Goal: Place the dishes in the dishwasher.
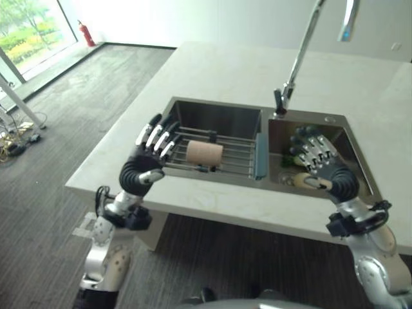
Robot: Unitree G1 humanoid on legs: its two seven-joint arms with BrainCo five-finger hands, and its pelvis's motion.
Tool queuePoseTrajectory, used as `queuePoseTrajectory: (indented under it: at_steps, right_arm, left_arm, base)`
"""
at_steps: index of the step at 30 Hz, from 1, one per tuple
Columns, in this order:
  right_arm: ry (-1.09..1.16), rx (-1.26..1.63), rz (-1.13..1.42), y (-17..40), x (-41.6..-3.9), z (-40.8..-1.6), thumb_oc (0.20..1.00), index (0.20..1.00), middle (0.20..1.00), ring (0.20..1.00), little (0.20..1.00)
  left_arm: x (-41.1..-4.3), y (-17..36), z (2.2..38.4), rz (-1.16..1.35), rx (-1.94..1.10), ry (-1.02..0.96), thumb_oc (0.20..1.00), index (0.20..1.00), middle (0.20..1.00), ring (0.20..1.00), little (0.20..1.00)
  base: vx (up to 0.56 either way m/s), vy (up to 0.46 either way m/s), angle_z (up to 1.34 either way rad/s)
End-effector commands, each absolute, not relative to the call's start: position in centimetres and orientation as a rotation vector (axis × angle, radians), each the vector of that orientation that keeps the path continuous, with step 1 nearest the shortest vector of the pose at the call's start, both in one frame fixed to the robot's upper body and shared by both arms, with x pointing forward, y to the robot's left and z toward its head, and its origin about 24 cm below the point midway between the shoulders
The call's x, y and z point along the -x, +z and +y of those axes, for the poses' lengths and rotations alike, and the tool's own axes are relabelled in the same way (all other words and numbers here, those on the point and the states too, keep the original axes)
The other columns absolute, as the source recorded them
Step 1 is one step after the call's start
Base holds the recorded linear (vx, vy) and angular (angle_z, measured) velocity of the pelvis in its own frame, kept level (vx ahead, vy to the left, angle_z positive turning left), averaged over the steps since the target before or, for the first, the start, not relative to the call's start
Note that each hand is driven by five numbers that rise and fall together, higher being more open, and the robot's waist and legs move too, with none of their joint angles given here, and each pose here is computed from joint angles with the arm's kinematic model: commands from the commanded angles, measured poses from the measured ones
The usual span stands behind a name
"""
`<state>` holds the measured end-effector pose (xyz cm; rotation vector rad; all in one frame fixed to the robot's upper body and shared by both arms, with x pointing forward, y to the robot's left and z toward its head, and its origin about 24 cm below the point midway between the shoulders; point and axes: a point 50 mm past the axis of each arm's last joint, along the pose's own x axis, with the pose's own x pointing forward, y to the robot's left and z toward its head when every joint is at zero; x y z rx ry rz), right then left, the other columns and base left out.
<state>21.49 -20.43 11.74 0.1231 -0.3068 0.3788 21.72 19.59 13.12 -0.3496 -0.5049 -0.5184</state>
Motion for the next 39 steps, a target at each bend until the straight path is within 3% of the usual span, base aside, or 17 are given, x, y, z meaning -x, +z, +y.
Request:
queuePoseTrajectory:
  at_steps: [1,8,15,22,33,39]
  right_arm:
    - [0.374,-0.143,-0.454,14.2,-21.6,-20.4,1.000,1.000,1.000,1.000,1.000]
    - [0.331,-0.065,-0.453,14.5,-21.7,-21.7,1.000,1.000,1.000,1.000,1.000]
    - [0.307,-0.050,-0.443,15.0,-21.2,-23.3,1.000,1.000,1.000,1.000,1.000]
    - [0.291,-0.090,-0.431,14.1,-21.6,-21.7,1.000,1.000,1.000,1.000,1.000]
    - [0.288,-0.098,-0.407,13.9,-22.1,-22.1,1.000,1.000,1.000,1.000,1.000]
    - [0.342,-0.027,-0.381,14.6,-22.8,-22.3,1.000,1.000,1.000,1.000,1.000]
  left_arm:
    - [-21.5,14.4,19.5,-0.582,0.311,-0.522,1.000,1.000,1.000,1.000,1.000]
    - [-21.0,15.0,19.8,-0.643,0.309,-0.472,1.000,1.000,1.000,1.000,1.000]
    - [-20.4,15.4,22.1,-0.709,0.351,-0.375,1.000,1.000,1.000,1.000,1.000]
    - [-22.2,17.0,21.1,-0.703,0.186,-0.337,1.000,1.000,1.000,1.000,1.000]
    - [-22.4,16.5,21.6,-0.627,0.016,-0.281,1.000,1.000,1.000,1.000,1.000]
    - [-22.3,18.0,21.6,-0.729,-0.397,-0.154,1.000,1.000,1.000,1.000,1.000]
  base:
    - [0.15,-0.166,-0.04]
    - [0.11,-0.071,-0.05]
    - [0.40,0.642,-0.37]
    - [0.20,0.450,-0.01]
    - [0.12,-0.161,-0.02]
    - [0.09,-0.061,0.00]
